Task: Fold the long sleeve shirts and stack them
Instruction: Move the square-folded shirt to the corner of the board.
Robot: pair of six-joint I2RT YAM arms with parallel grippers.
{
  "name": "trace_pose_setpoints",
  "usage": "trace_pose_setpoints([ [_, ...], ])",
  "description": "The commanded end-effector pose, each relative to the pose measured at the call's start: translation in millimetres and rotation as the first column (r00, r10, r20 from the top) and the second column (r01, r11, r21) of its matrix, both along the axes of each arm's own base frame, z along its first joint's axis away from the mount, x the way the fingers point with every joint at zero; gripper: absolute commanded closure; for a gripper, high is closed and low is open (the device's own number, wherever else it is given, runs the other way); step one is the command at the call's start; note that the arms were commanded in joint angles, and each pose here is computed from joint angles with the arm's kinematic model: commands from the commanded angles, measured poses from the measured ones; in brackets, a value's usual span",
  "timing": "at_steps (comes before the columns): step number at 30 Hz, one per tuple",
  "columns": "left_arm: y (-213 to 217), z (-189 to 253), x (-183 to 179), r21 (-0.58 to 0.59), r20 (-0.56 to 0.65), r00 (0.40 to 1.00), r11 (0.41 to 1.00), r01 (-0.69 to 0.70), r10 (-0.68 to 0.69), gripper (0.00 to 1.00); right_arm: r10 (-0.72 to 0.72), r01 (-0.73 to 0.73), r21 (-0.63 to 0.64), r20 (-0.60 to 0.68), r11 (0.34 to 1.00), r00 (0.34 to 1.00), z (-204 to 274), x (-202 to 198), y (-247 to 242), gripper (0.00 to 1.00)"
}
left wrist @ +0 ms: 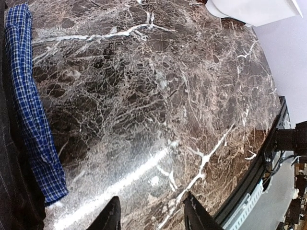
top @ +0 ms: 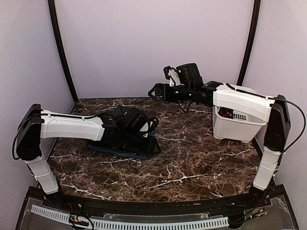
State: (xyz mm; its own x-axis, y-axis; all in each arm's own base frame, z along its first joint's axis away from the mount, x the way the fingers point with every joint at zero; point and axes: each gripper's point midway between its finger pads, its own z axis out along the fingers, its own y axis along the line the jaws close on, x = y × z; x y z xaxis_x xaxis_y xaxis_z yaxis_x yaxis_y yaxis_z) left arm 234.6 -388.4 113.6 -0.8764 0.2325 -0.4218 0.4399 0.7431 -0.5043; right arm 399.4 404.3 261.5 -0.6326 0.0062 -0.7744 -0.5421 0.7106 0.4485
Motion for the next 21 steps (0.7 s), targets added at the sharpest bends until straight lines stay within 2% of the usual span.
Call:
trace_pose_setpoints([
  [1, -9, -11, 12, 0.124, 0.075, 0.997, 0.991, -0.046, 0.037, 0.56, -0.105, 0.107, -0.025, 0.068, 0.994, 0.992, 13, -1, -36, 0.11],
  [4, -18, -23, 27, 0.19, 0.125, 0.991, 0.979, -0.072, 0.048, 0.56, -0.194, 0.196, -0.01, 0.098, 0.981, 0.976, 27, -6, -67, 0.09],
  [5, -26, -14, 35, 0.18, 0.15, 0.988, 0.981, -0.076, 0.049, 0.56, -0.218, 0.219, -0.005, 0.101, 0.976, 0.971, 29, -9, -76, 0.08],
  [6, -25, -25, 41, 0.223, 0.158, 0.986, 0.971, -0.092, 0.057, 0.56, -0.239, 0.241, -0.001, 0.104, 0.971, 0.965, 31, -12, -85, 0.06],
  [8, -35, -19, 55, 0.233, 0.188, 0.979, 0.965, -0.117, 0.073, 0.56, -0.278, 0.279, 0.012, 0.118, 0.96, 0.953, 37, -19, -102, 0.02],
  [15, -43, -35, 94, 0.312, 0.261, 0.958, 0.929, -0.199, 0.118, 0.56, -0.364, 0.366, 0.012, 0.14, 0.93, 0.921, 41, -45, -147, 0.01],
  [21, -39, -51, 134, 0.338, 0.267, 0.952, 0.91, -0.24, 0.152, 0.57, -0.397, 0.4, 0.006, 0.134, 0.917, 0.908, 35, -63, -170, 0.01],
])
